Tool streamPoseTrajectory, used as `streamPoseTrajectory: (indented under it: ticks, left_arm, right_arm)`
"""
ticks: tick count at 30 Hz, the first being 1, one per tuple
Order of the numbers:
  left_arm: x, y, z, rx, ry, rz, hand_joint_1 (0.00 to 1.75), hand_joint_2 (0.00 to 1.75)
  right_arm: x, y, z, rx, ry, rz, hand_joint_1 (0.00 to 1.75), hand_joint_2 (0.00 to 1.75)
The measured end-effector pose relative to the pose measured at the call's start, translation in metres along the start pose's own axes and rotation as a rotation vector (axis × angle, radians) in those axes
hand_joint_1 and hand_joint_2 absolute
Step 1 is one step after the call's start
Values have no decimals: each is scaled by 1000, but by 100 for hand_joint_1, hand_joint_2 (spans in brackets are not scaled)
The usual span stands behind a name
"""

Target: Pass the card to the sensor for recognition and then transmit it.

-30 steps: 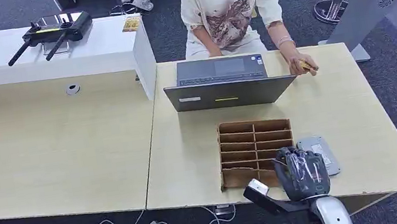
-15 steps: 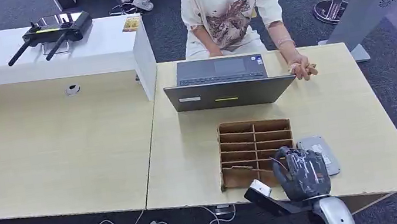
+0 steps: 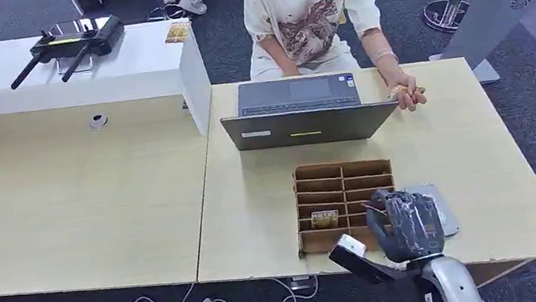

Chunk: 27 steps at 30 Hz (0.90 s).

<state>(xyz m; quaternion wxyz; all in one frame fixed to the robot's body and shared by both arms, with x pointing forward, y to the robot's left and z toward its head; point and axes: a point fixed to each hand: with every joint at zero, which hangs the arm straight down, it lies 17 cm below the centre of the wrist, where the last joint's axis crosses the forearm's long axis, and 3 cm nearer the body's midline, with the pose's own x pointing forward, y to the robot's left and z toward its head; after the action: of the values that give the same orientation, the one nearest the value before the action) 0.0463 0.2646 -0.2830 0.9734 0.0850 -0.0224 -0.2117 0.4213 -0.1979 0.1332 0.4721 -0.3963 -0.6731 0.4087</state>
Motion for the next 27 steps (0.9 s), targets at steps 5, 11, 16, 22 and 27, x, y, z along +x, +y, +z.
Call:
streamPoseTrajectory:
  ticks: [5, 11, 16, 22, 27]
  left_arm:
    - [0, 0, 0, 3, 1, 2, 0, 175]
    - [2, 0, 0, 7, -11, 3, 0, 175]
    - [3, 1, 0, 10, -17, 2, 0, 175]
    - [4, -2, 1, 8, -15, 19, 0, 175]
    - [5, -4, 1, 7, -14, 30, 0, 175]
  right_arm:
    - [3, -9, -18, -21, -25, -14, 175, 175]
    - [1, -11, -22, -27, -31, -11, 175, 175]
    - [0, -13, -24, -30, -34, -5, 175, 175]
    - [0, -16, -27, -41, -39, 7, 175, 175]
    - [2, -24, -33, -65, -51, 24, 175, 175]
